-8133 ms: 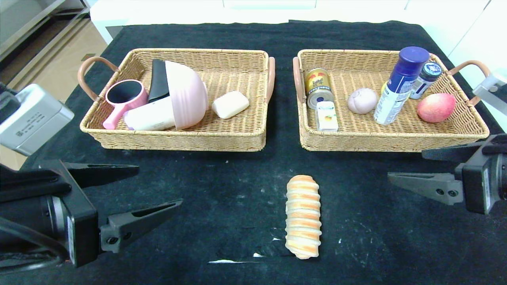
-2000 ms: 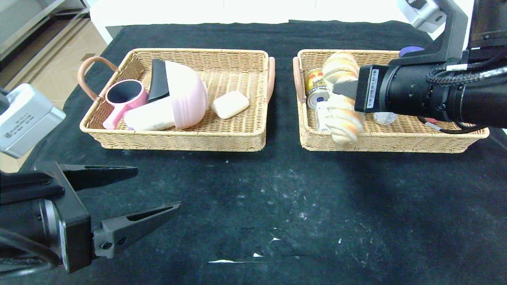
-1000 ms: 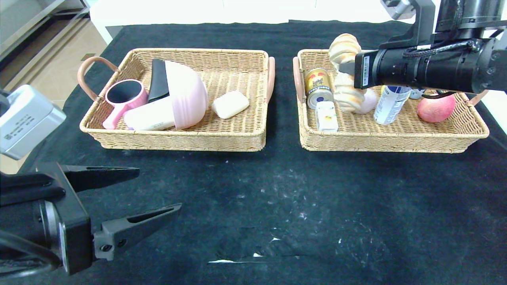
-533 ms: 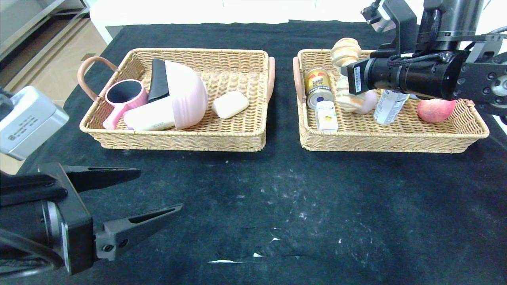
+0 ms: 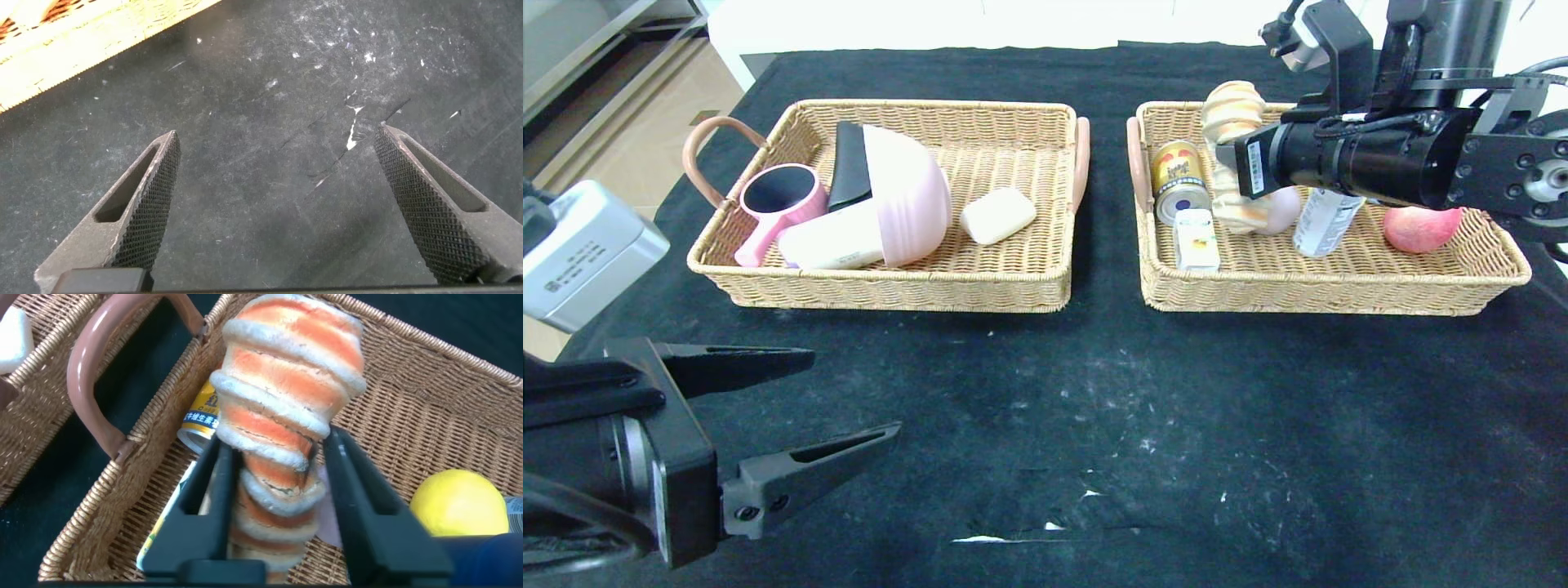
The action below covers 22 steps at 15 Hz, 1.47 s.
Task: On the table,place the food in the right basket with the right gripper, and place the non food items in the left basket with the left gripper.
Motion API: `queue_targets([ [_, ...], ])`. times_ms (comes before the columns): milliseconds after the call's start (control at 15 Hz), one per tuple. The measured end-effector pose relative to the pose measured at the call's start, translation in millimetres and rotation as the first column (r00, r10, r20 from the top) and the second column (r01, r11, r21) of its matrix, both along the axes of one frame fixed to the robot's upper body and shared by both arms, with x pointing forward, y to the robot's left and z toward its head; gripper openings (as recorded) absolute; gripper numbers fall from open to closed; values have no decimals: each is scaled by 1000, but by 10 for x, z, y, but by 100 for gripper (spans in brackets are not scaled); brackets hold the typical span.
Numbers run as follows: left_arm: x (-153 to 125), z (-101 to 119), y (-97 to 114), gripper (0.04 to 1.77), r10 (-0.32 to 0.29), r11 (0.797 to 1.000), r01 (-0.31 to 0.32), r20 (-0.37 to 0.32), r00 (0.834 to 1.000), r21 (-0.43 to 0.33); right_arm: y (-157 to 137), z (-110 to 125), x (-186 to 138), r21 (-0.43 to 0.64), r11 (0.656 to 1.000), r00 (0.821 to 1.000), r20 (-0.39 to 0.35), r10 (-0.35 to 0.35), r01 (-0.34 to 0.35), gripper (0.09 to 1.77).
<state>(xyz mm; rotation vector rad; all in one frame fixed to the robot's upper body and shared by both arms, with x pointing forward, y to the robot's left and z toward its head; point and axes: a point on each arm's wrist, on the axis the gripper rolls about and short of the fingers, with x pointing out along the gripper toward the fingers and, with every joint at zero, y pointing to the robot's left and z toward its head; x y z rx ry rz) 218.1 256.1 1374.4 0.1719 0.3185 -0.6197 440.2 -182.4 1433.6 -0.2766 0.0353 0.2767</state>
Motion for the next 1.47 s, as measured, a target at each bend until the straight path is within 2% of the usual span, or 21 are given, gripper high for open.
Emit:
queue_targets([
  [267,0,0,0,172,0,1000,0,0,1000,0,0,-1,1,1,1000,1000,-1,-2,2,121],
  [600,0,0,0,172,0,1000,0,0,1000,0,2,0,1,3,1000,1000,0,-1,1,144],
  [1000,5,-3,-3,172,0,1000,0,-2,1000,2,1,9,-24,4,1000,1000,-1,2,-2,158],
  [1467,7,-4,-4,172,0,1000,0,-2,1000,1,-37,70,-256,0,1000,999,-8,31,-31,166],
])
